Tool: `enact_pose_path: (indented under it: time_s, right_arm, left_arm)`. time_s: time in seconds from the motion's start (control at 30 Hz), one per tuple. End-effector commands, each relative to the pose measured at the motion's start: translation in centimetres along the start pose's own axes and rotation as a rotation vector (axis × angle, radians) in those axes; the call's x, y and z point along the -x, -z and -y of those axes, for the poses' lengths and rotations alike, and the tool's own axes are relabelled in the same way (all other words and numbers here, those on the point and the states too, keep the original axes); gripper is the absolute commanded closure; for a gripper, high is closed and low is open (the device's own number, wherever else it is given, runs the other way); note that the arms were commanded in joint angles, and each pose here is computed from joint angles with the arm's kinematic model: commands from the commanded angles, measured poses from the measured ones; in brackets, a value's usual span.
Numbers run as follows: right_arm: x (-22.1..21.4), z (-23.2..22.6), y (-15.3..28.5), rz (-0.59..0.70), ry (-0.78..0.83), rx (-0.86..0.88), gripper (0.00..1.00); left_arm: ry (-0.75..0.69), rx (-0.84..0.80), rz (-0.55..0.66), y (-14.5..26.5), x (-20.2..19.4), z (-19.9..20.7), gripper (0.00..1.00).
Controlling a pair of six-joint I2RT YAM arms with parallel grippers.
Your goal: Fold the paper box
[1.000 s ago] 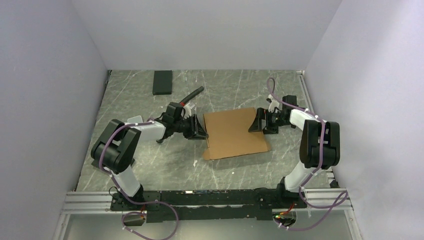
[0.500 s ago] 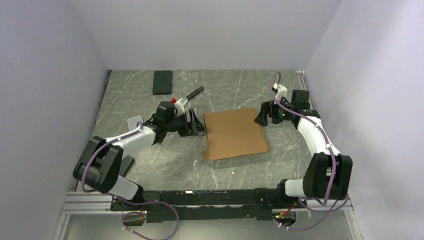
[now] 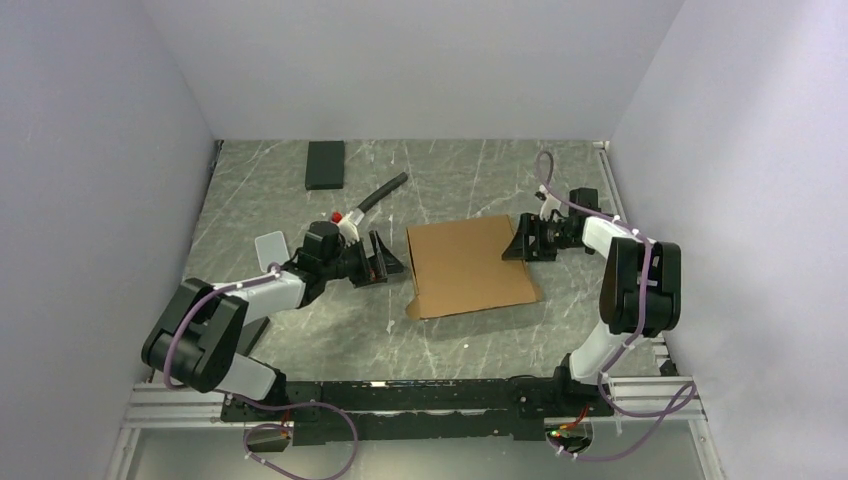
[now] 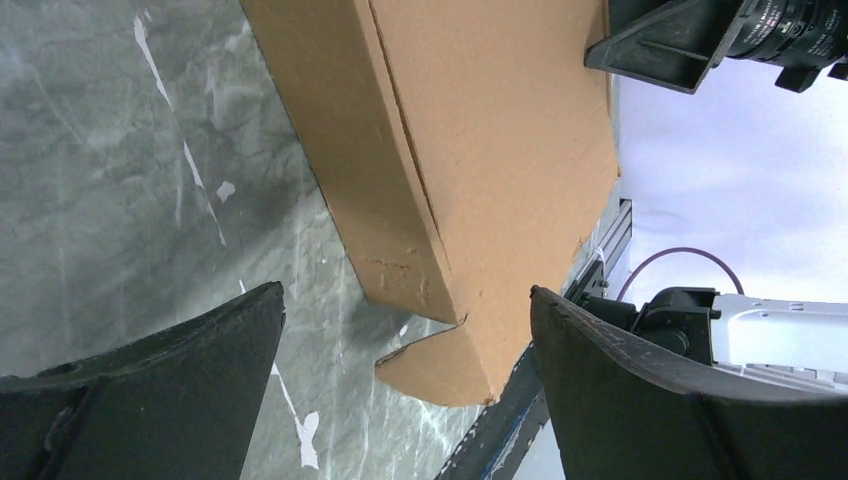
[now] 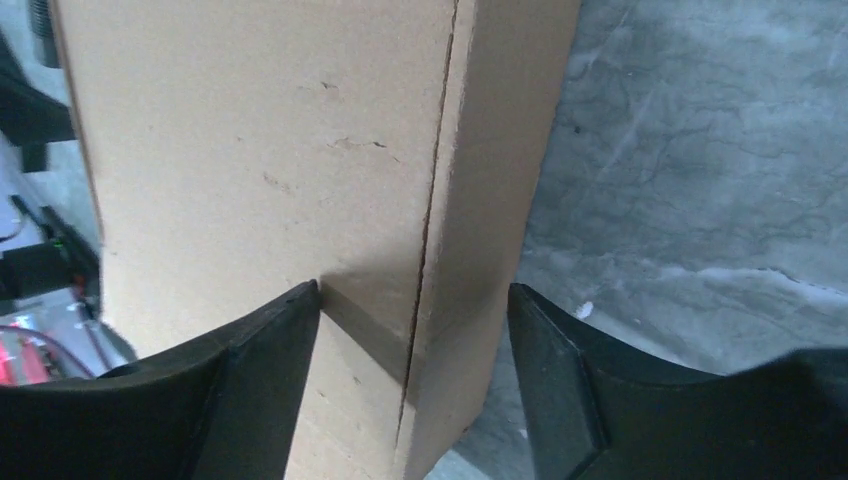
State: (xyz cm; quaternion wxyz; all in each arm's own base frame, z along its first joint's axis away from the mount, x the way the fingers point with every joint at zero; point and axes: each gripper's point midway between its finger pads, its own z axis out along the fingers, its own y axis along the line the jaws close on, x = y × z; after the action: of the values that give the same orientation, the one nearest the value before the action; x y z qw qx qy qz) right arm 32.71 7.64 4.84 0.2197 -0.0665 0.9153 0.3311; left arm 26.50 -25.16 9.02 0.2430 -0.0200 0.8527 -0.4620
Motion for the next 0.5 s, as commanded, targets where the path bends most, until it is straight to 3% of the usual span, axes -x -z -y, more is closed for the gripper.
enact_pose_path:
  time_s: [0.0, 0.1, 0.2, 0.47]
  right_arm:
    - [0.1, 1.0, -0.2, -0.003, -0.088, 0.038, 0.38]
    - [-1.2, 1.8, -0.8, -0.046, -0.179, 0.098, 0.56]
    - [-2.0, 2.8, -0.8, -0.062, -0.238, 0.123, 0.67]
    - [-2.4, 3.5, -0.4, -0.056, -0.311, 0.176, 0.79]
  left_arm:
    - [-0.001, -0.070, 0.022, -1.3, 0.6, 0.3, 0.03]
    - [0.037, -0.097, -0.002, -2.5, 0.2, -0.3, 0.03]
    - [0.062, -0.121, -0.015, -3.6, 0.1, -0.8, 0.01]
    - [0.099, -0.188, -0.013, -5.0, 0.7, -0.2, 0.00]
